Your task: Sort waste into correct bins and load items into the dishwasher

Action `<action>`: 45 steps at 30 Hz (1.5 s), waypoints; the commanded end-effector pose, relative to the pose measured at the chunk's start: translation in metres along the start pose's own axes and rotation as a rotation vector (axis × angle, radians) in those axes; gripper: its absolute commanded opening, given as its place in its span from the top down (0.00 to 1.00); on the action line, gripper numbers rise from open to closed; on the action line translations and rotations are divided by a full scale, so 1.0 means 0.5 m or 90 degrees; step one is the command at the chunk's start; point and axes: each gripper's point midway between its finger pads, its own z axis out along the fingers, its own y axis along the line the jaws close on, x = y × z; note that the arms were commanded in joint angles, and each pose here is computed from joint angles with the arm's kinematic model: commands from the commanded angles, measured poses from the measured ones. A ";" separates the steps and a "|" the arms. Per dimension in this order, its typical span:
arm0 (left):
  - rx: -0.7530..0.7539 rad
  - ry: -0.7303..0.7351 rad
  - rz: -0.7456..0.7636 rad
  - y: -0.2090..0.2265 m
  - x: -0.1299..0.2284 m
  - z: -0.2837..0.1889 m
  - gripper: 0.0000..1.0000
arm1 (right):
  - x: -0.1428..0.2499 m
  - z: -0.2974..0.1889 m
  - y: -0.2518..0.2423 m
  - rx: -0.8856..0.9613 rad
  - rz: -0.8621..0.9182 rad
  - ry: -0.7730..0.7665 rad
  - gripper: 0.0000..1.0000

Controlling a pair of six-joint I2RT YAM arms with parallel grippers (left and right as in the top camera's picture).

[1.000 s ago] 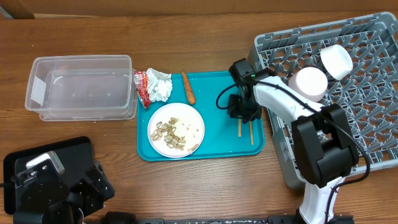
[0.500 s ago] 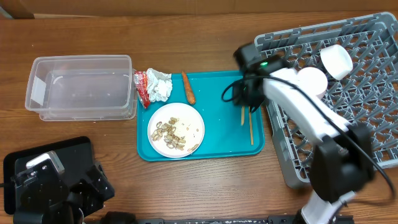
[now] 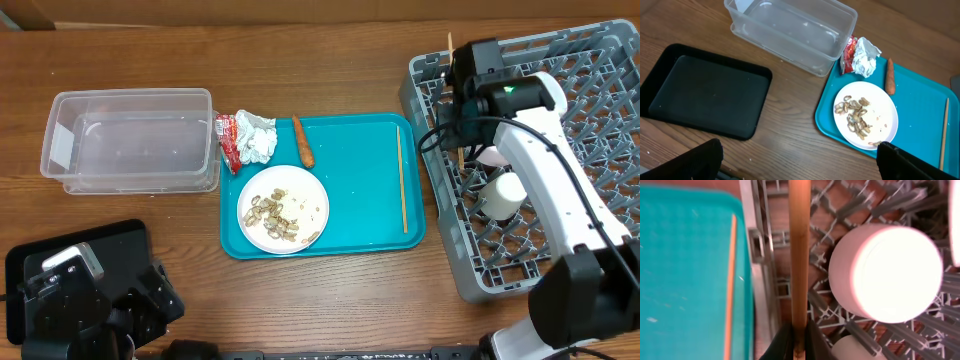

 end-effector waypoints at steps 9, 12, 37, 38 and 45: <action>0.007 -0.003 -0.008 -0.001 0.001 -0.003 0.00 | 0.002 -0.019 0.054 0.029 -0.106 -0.003 0.65; 0.007 -0.003 -0.008 -0.001 0.001 -0.003 0.00 | 0.002 -0.053 0.137 -0.039 -0.098 -0.031 0.62; 0.007 -0.003 -0.008 -0.001 0.001 -0.003 0.00 | 0.134 0.217 0.211 0.018 0.116 0.114 0.67; 0.007 -0.003 -0.008 -0.001 0.001 -0.003 0.00 | 0.139 0.224 0.214 0.016 0.115 0.122 0.69; 0.007 -0.003 -0.008 -0.001 0.001 -0.003 0.00 | 0.156 0.232 0.246 -0.035 0.118 0.158 0.96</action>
